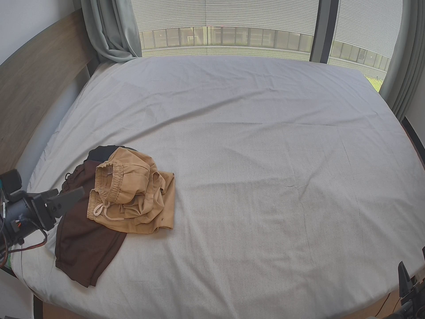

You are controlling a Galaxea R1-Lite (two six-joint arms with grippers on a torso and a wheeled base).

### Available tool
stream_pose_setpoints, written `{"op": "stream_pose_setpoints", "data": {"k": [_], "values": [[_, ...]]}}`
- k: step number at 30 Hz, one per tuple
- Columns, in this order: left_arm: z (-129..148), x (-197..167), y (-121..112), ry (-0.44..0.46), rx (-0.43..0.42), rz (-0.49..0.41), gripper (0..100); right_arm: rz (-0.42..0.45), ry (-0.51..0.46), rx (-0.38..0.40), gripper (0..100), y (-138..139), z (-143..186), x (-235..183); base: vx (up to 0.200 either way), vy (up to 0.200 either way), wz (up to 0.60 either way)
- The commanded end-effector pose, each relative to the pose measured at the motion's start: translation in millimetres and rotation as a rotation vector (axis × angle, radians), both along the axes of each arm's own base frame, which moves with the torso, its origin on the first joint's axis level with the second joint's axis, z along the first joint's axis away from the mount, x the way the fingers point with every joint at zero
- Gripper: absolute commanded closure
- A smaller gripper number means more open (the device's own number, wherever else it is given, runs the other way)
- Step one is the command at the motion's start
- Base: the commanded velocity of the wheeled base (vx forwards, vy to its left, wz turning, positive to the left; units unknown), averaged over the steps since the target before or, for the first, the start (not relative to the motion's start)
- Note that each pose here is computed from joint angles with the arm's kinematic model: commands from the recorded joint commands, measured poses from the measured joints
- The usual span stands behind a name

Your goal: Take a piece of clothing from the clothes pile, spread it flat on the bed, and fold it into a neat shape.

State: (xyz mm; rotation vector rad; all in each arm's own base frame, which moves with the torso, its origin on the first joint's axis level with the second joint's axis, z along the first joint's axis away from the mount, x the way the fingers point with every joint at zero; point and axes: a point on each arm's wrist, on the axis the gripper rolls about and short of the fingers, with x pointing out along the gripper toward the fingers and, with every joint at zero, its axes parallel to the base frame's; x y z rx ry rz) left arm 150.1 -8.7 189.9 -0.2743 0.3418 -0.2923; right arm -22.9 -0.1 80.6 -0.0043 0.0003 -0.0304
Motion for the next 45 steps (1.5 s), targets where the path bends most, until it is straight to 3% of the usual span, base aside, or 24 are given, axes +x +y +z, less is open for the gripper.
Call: {"op": "stream_pose_setpoints", "data": {"k": [1, 9, 17, 32, 45], "values": [[-7.7, 30.0, 3.6, 0.081, -0.013, -0.01, 0, 0.0, -0.002, -0.002, 0, 0.0, -4.4, -0.2, 0.0, 0.0, 0.0], [-8.7, 59.0, 10.9, 0.055, -0.048, -0.061, 0, 0.0, -0.002, -0.002, 0, 0.0, -4.4, -0.2, 0.0, 0.0, 0.0], [-33.1, 84.2, 12.7, 0.13, -0.054, -0.061, 0, 0.0, -0.002, -0.002, 0, 0.0, -4.4, -0.2, 0.0, 0.0, 0.0], [-57.4, 118.9, 15.6, 0.106, -0.121, -0.075, 0, -0.002, -0.002, -0.002, 0, 0.0, -4.4, -0.2, 0.0, 0.0, 0.0], [-78.2, 145.0, 16.5, 0.142, -0.25, -0.051, 0, -0.002, -0.002, -0.002, 0, 0.0, -4.4, -0.2, 0.0, 0.0, 0.0]]}}
